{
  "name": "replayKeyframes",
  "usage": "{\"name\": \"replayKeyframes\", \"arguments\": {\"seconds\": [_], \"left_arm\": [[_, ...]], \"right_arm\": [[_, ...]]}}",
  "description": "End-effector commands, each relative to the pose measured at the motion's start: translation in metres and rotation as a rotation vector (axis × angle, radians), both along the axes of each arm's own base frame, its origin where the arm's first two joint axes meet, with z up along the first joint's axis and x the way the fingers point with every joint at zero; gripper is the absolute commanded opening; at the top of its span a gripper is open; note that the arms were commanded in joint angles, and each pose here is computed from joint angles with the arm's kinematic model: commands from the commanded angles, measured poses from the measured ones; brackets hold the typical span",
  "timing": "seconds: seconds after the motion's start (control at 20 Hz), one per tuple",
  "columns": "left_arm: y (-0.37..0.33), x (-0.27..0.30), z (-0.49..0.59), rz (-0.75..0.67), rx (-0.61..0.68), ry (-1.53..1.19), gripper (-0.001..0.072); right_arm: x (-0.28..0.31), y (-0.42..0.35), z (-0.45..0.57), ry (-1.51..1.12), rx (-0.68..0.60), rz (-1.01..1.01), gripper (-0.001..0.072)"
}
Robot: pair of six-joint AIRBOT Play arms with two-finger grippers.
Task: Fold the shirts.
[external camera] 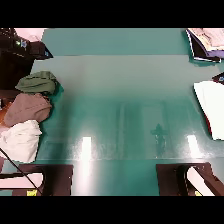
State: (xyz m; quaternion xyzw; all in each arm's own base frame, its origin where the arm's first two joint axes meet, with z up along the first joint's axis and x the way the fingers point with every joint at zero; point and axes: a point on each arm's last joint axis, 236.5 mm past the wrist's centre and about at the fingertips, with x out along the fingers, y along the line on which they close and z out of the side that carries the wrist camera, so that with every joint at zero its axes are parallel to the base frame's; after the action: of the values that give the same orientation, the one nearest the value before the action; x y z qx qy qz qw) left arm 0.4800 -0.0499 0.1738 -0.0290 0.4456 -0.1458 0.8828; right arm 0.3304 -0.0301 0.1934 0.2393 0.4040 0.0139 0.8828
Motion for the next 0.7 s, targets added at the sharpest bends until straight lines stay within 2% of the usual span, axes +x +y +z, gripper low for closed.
{"name": "replayKeyframes", "arguments": {"seconds": [0.0, 0.25, 0.65], "left_arm": [[0.062, 0.008, -0.048, 0.181, 0.187, 0.097, 0.0595], [0.105, 0.007, -0.158, 0.263, 0.202, 0.267, 0.0595], [0.123, 0.032, -0.199, 0.292, 0.207, 0.233, 0.0592]], "right_arm": [[-0.001, 0.001, -0.001, 0.006, 0.002, 0.005, 0.0019], [-0.007, 0.005, -0.005, 0.034, 0.009, 0.020, 0.0019], [-0.020, 0.013, -0.013, 0.098, 0.025, 0.054, 0.0019]]}}
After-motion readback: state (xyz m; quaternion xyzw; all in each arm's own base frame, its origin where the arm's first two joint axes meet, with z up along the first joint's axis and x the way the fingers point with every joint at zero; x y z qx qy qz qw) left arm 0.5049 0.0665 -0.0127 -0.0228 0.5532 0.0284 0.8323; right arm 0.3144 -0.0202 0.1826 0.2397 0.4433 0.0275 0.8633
